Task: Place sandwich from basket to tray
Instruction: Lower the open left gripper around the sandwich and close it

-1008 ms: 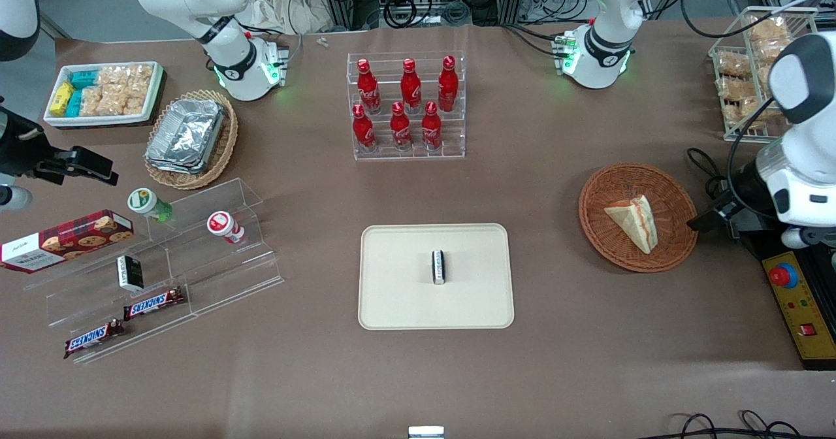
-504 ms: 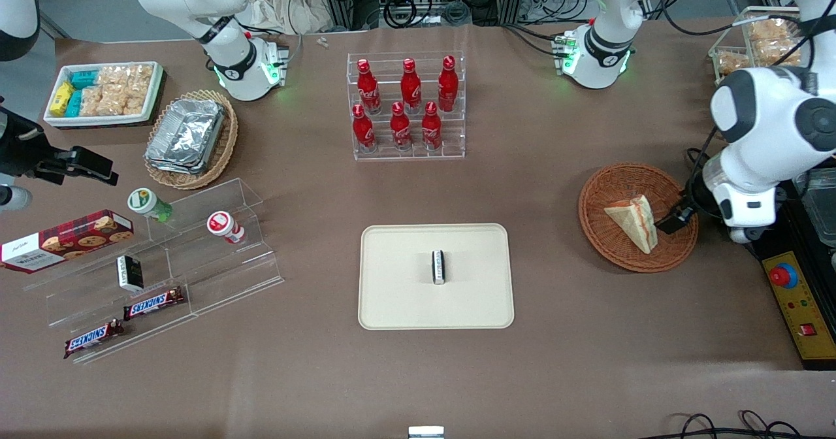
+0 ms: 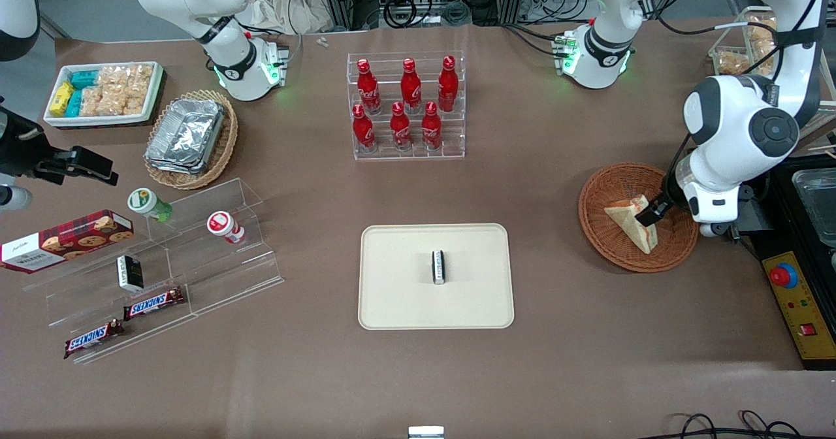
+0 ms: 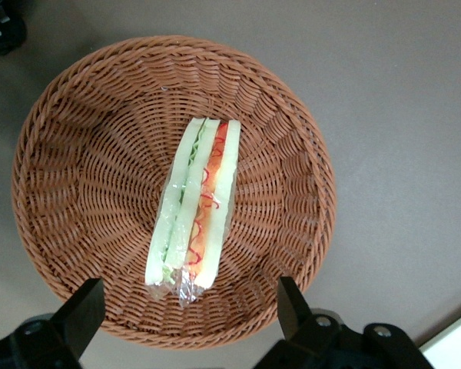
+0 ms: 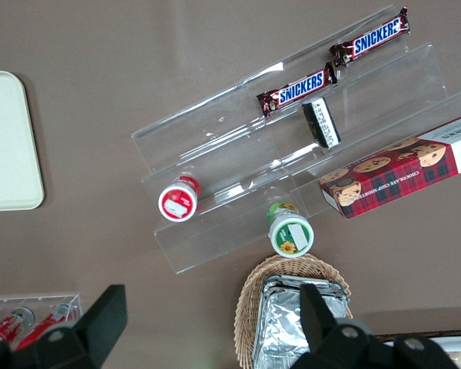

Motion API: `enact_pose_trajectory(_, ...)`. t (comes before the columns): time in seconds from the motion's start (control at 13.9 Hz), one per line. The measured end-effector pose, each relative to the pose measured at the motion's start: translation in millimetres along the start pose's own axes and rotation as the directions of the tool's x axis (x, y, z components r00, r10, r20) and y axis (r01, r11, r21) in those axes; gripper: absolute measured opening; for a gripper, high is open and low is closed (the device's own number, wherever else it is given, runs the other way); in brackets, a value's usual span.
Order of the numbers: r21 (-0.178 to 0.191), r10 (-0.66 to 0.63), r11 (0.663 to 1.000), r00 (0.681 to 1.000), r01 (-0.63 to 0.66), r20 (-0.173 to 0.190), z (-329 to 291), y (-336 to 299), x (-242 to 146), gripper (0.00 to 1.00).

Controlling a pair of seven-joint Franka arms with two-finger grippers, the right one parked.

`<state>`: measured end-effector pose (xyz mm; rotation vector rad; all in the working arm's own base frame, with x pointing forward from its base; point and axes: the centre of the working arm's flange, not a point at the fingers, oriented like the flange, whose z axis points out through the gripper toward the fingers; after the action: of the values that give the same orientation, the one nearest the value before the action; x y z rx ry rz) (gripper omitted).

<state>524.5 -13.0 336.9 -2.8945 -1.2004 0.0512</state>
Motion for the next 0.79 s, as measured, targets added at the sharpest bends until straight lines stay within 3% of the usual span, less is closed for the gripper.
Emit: enact_pose_trajectory(0.79, 0.005, 0.001, 1.000, 1.000, -0.001, 0.008, 55.8, -7.9, -7.2, 1.00)
